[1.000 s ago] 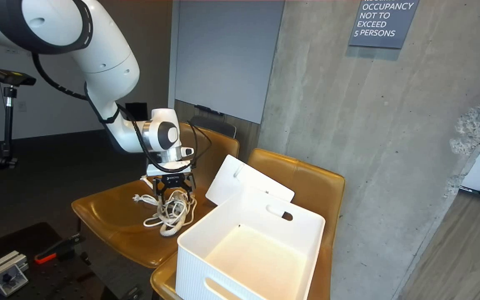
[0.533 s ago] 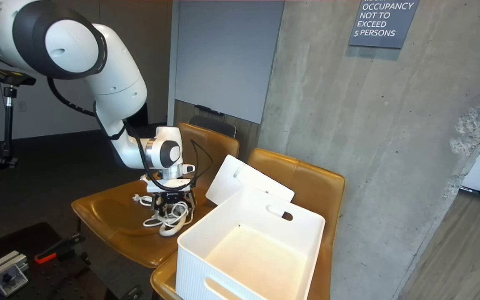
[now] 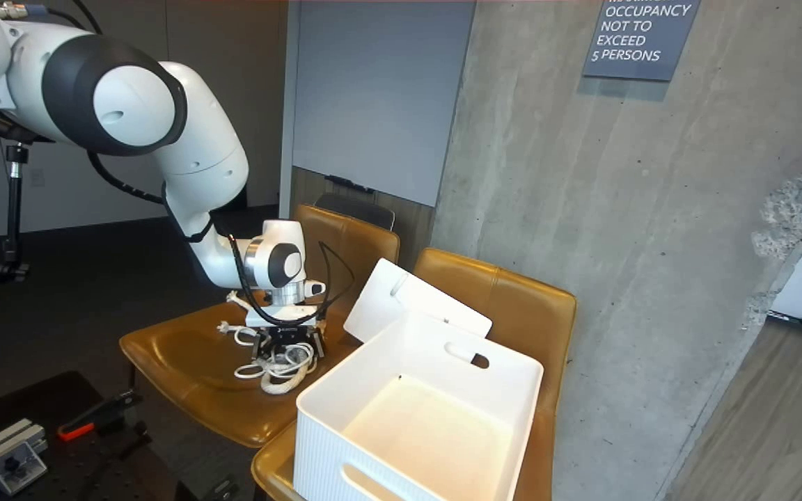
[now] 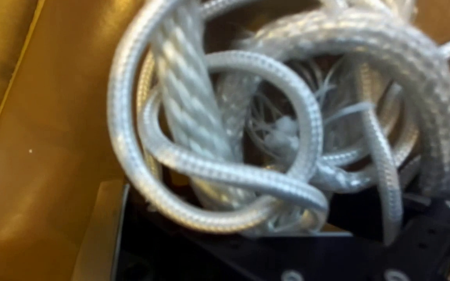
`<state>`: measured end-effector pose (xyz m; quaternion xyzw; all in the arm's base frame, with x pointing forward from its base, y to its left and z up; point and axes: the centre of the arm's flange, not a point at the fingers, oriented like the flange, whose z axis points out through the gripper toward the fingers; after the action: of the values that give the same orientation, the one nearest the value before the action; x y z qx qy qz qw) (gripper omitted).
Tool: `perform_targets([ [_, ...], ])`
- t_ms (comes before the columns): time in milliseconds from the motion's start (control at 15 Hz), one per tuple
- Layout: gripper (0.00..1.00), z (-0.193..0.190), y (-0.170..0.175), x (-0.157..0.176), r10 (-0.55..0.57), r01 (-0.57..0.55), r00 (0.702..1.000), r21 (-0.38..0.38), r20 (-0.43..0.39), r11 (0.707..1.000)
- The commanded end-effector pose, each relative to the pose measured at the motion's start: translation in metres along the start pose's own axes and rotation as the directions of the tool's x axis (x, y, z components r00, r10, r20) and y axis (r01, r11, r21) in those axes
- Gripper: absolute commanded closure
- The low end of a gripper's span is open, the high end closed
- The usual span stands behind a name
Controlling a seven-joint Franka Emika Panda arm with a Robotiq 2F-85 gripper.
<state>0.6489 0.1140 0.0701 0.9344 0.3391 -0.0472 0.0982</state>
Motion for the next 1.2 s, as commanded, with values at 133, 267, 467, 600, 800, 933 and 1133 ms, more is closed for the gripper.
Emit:
perform_targets([
  [133,0.87,0.005,-0.003,0.019,-0.001,0.001,1.000,0.020,0.014,1.000],
  [267,0.99,-0.016,0.000,0.019,0.004,-0.006,0.999,0.041,0.034,0.999],
  [467,1.00,-0.056,0.010,0.017,-0.006,0.003,0.998,0.058,0.060,0.998],
  [600,1.00,-0.089,0.025,0.014,-0.013,0.009,0.997,0.044,0.080,0.999],
  [800,1.00,-0.151,0.055,0.007,-0.018,0.017,0.996,0.012,0.093,1.000],
  [933,1.00,-0.196,0.077,-0.003,-0.008,0.010,0.995,-0.023,0.096,1.000],
  [1133,1.00,-0.263,0.124,-0.025,0.039,-0.032,0.995,-0.077,0.089,0.996],
])
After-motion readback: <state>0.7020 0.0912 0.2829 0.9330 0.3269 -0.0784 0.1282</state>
